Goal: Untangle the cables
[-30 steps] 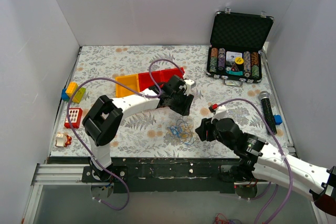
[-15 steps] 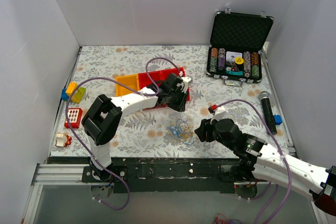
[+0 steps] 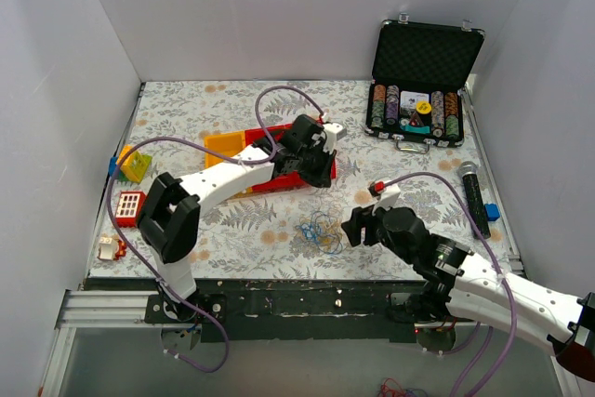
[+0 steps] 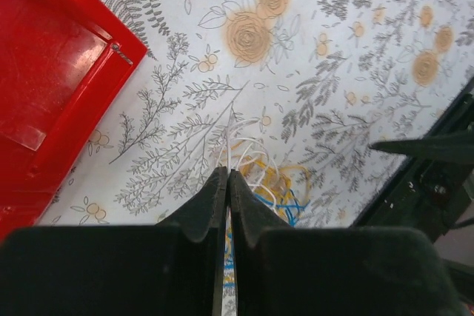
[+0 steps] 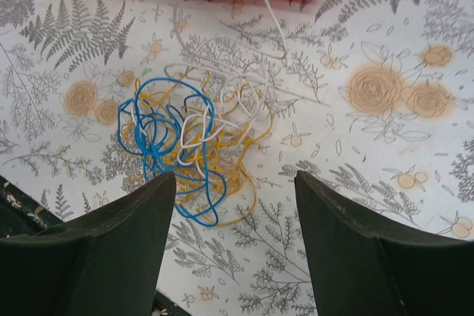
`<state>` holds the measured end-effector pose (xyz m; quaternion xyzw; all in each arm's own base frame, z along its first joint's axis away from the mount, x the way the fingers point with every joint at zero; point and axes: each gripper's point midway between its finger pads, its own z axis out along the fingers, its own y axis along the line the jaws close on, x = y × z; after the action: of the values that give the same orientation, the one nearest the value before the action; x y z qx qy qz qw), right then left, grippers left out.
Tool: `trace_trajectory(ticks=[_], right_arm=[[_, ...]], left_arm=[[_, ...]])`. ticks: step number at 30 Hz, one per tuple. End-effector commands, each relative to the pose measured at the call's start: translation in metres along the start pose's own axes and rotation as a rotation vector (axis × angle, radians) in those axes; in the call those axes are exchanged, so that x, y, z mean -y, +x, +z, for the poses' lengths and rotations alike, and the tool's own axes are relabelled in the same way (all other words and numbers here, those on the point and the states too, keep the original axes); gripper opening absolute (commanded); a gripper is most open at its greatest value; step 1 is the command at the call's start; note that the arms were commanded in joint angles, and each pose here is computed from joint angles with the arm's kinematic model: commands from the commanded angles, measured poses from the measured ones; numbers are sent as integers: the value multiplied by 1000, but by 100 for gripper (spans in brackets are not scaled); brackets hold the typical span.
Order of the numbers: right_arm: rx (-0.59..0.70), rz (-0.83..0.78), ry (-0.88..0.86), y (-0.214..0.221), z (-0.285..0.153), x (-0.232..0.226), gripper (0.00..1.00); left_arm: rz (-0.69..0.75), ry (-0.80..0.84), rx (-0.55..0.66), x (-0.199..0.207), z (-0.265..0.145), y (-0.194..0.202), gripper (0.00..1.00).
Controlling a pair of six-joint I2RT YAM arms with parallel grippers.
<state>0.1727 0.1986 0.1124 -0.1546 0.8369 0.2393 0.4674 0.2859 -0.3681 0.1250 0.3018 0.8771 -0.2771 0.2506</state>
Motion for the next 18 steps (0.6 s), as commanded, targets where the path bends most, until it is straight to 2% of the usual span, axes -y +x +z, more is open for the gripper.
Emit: trace_trajectory(ticks=[1, 8, 13, 18], right_arm=[[185, -21, 11, -63, -2, -9, 75], [327, -28, 53, -100, -3, -7, 81], [416, -31, -54, -130, -4, -34, 83], [449, -38, -146, -149, -1, -58, 83]], left_arm=[[118, 83, 99, 33, -72, -29, 0], [194, 155, 165, 56, -124, -26, 0], [229, 190, 221, 72, -149, -30, 0], [238, 190, 238, 75, -156, -31, 0]])
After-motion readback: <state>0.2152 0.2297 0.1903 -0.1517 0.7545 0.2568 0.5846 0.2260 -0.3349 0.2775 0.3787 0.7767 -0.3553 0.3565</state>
